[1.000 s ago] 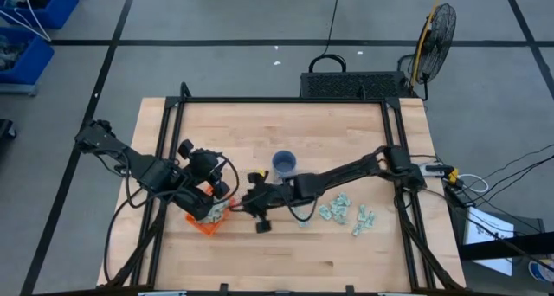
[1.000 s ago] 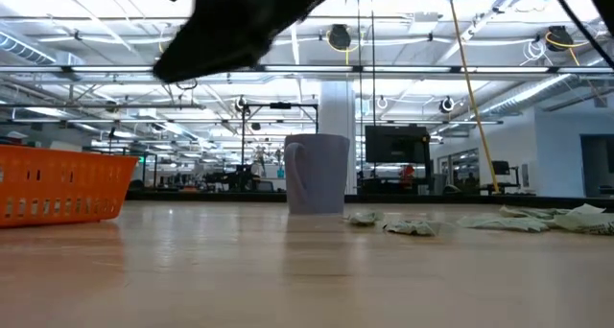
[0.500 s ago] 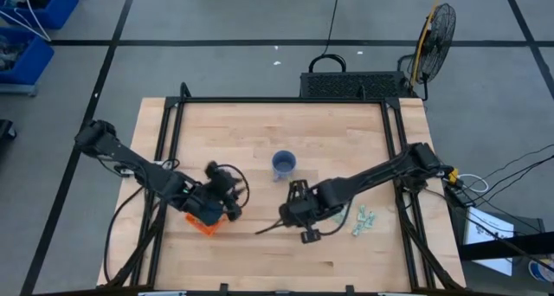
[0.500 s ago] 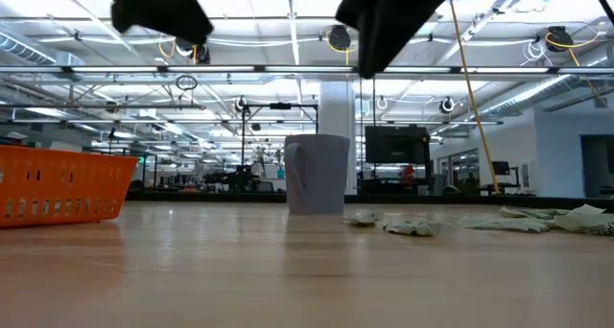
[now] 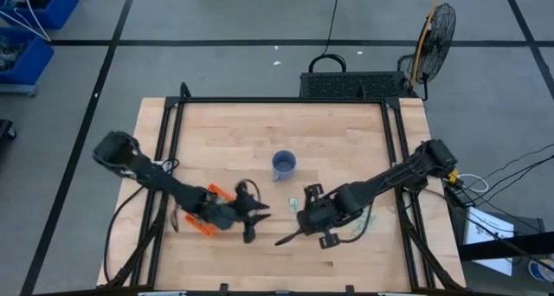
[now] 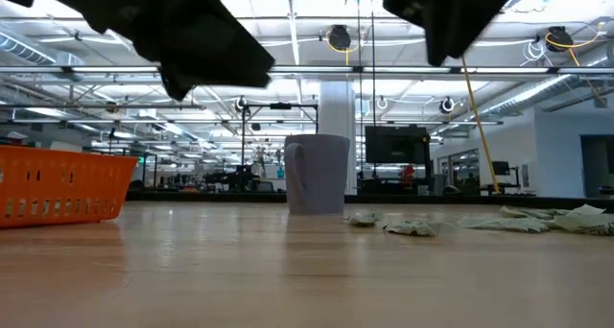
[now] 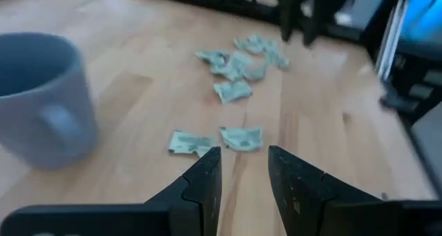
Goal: Pick and place Stevia / Truvia into bins
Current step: Put the green stevia packet into the orange basket
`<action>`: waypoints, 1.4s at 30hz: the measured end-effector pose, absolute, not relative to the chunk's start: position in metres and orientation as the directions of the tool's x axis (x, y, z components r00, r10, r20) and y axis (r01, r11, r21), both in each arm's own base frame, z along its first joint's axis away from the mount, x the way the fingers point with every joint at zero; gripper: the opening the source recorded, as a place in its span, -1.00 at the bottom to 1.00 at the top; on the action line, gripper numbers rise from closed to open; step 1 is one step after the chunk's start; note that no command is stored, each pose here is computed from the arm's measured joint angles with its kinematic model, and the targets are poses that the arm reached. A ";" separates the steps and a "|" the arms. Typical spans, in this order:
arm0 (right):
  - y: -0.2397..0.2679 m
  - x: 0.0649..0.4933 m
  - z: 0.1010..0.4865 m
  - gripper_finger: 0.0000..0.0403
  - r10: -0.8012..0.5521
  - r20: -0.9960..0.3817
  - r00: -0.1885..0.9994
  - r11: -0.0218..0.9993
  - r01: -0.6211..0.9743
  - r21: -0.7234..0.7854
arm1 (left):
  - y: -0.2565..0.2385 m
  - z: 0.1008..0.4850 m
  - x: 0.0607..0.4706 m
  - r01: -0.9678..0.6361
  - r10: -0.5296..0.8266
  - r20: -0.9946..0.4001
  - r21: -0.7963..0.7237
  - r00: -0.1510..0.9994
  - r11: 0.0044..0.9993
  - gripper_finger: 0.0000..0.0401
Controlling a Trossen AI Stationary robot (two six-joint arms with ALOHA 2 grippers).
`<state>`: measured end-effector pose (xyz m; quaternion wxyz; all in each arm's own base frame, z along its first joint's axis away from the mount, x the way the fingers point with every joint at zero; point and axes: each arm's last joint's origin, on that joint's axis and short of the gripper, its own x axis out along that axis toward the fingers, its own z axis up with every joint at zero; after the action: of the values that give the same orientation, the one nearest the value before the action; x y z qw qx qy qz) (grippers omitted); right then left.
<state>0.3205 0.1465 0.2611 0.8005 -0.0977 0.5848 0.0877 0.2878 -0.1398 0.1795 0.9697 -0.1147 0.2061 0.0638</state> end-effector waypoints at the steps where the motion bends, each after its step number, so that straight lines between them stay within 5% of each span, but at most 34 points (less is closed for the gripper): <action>1: 0.145 0.314 0.257 -0.61 0.034 -0.949 0.314 0.967 -0.249 -0.048 | -0.144 0.176 0.294 -0.160 0.073 -0.429 -0.172 0.901 0.972 -0.38; 13: 0.095 0.244 0.230 -0.61 0.139 -0.760 0.635 0.977 -0.213 0.001 | -0.138 0.143 0.377 -0.174 0.140 -0.498 -0.021 0.856 0.985 -0.38; 21: 0.068 0.208 0.242 -0.61 0.122 -0.546 0.829 0.974 -0.205 -0.093 | -0.108 0.114 0.397 -0.194 0.148 -0.600 -0.012 0.786 0.981 -0.38; 29: 0.056 0.180 0.228 -0.61 0.086 -0.439 0.894 0.990 -0.128 -0.066 | -0.093 0.088 0.401 -0.200 0.145 -0.666 -0.006 0.732 0.980 -0.39; 37: 0.053 0.173 0.229 -0.61 0.101 -0.337 0.936 0.993 -0.118 -0.031 | -0.099 0.087 0.399 -0.138 0.130 -0.671 0.041 0.730 0.990 -0.90; 42: 0.054 0.175 0.233 -0.61 0.106 -0.290 0.951 0.993 -0.117 -0.020 | -0.108 0.097 0.394 -0.086 0.113 -0.665 0.073 0.738 0.994 -0.92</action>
<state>0.1754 0.0542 0.2329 0.9875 -0.0184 0.1458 0.0563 0.3942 -0.1083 0.0970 0.9320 0.0189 0.3581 0.0532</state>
